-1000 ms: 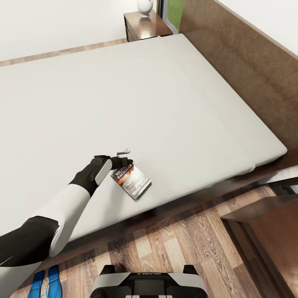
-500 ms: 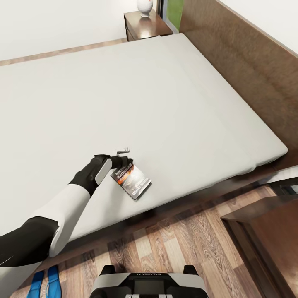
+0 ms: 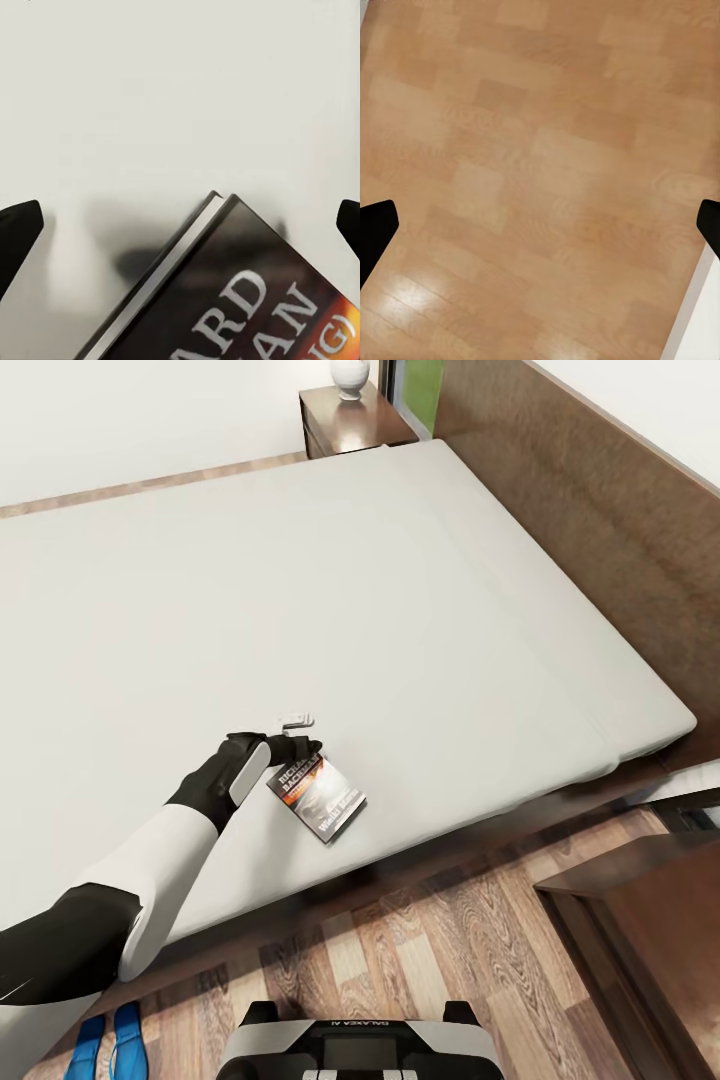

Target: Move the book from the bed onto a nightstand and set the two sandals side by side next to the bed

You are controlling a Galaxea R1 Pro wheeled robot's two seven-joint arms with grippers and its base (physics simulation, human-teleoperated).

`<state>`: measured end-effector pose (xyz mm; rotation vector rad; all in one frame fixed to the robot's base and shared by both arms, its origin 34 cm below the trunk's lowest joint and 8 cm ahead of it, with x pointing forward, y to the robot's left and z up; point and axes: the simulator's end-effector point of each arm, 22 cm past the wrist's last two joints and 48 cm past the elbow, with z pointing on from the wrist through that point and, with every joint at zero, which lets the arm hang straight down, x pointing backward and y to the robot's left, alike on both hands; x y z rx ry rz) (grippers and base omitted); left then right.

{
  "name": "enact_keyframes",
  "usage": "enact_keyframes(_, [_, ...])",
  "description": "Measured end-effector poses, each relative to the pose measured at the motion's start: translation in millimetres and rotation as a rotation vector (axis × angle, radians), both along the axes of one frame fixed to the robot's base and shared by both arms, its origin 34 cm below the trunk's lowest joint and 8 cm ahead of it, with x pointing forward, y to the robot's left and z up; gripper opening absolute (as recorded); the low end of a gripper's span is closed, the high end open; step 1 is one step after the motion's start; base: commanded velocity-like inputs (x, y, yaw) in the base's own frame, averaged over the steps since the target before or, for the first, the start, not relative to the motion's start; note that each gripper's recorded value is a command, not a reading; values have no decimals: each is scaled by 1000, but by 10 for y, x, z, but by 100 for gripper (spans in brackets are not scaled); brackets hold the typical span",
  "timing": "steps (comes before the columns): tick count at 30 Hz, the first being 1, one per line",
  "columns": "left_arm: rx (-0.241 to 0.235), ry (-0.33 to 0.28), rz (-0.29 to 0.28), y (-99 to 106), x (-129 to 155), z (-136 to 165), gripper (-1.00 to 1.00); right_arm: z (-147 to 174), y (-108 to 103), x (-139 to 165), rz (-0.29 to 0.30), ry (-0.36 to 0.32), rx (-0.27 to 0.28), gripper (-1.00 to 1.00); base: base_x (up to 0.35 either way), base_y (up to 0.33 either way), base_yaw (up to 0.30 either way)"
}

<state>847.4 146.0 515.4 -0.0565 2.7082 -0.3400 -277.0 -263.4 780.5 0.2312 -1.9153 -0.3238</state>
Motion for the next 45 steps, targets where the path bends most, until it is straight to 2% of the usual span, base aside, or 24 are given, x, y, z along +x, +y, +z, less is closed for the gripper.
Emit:
enact_keyframes(11, [0,0,0,0,0,0,100,0,0,0,0,0,0,100,0,0,0])
enact_keyframes(18, [-6,-31,-2,-25,97,3,100,-97,0,-2,0,0,0,100,0,0,0])
enact_keyframes(45, [-7,-44,6,-15,120,2,100,-98,1,-2,0,0,0,100,0,0,0])
